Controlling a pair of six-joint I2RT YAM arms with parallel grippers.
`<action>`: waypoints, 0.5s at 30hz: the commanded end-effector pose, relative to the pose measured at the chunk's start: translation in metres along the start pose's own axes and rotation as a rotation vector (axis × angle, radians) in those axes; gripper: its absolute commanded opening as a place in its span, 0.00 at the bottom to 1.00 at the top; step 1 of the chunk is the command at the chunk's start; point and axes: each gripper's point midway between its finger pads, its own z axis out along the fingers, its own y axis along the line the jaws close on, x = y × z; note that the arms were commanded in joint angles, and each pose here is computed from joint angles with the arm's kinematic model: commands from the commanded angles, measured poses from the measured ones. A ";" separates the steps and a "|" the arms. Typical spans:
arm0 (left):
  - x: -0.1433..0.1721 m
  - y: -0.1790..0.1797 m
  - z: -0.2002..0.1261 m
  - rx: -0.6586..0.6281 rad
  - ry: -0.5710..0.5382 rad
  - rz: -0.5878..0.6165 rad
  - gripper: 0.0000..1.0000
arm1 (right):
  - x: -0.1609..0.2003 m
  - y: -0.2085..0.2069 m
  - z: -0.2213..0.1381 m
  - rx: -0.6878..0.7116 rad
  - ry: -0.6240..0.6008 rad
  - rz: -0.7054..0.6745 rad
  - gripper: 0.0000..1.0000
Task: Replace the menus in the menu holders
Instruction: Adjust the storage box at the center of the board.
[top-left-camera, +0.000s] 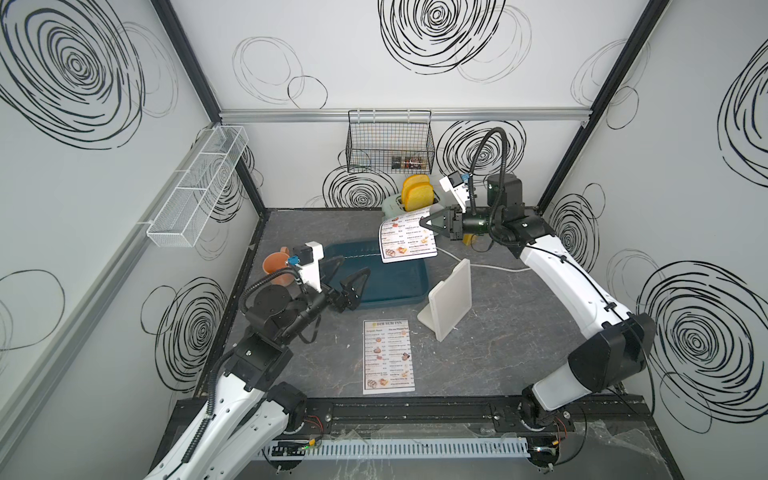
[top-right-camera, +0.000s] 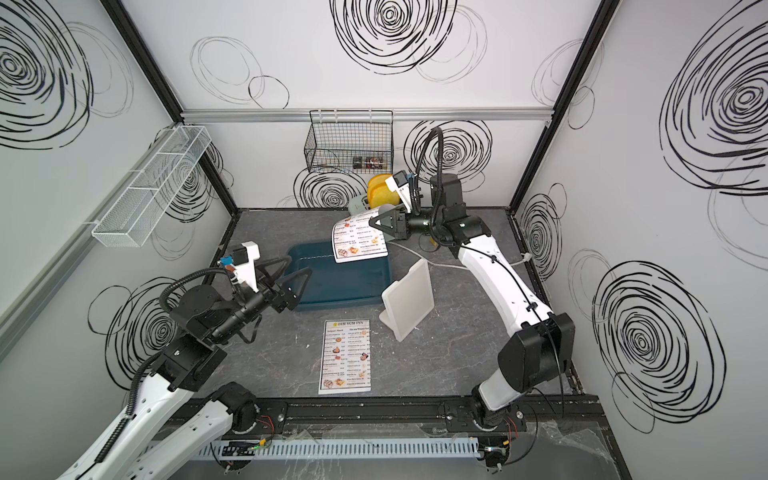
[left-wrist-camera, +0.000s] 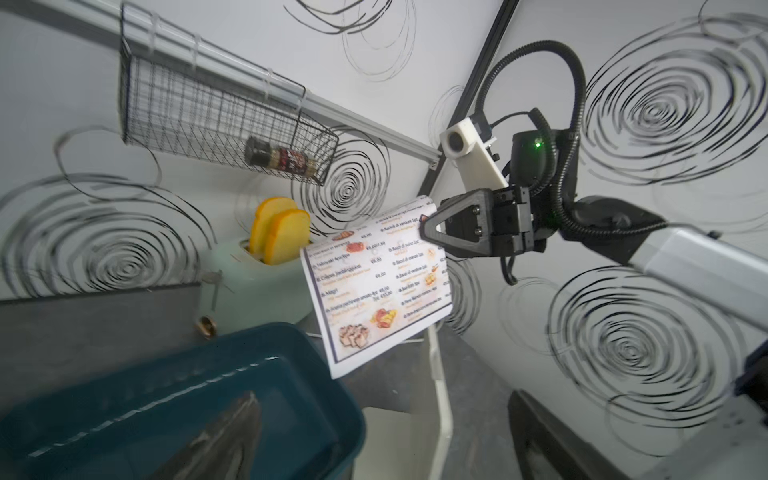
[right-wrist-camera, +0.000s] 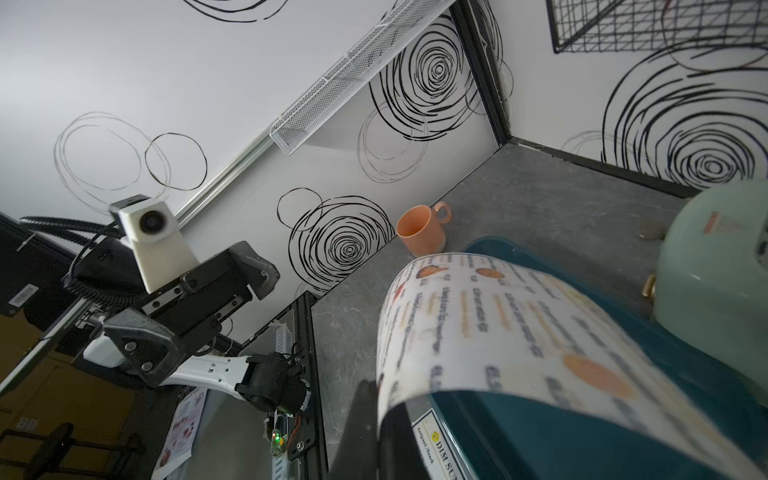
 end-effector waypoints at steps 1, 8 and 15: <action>-0.003 -0.023 0.009 0.169 0.036 -0.363 0.96 | -0.010 0.047 -0.016 -0.087 -0.039 -0.177 0.00; -0.025 -0.051 0.014 0.463 0.008 -0.613 0.98 | -0.006 0.103 -0.026 -0.276 -0.047 -0.205 0.00; -0.034 -0.070 0.006 0.609 0.012 -0.618 0.86 | 0.004 0.112 -0.023 -0.357 0.018 -0.129 0.00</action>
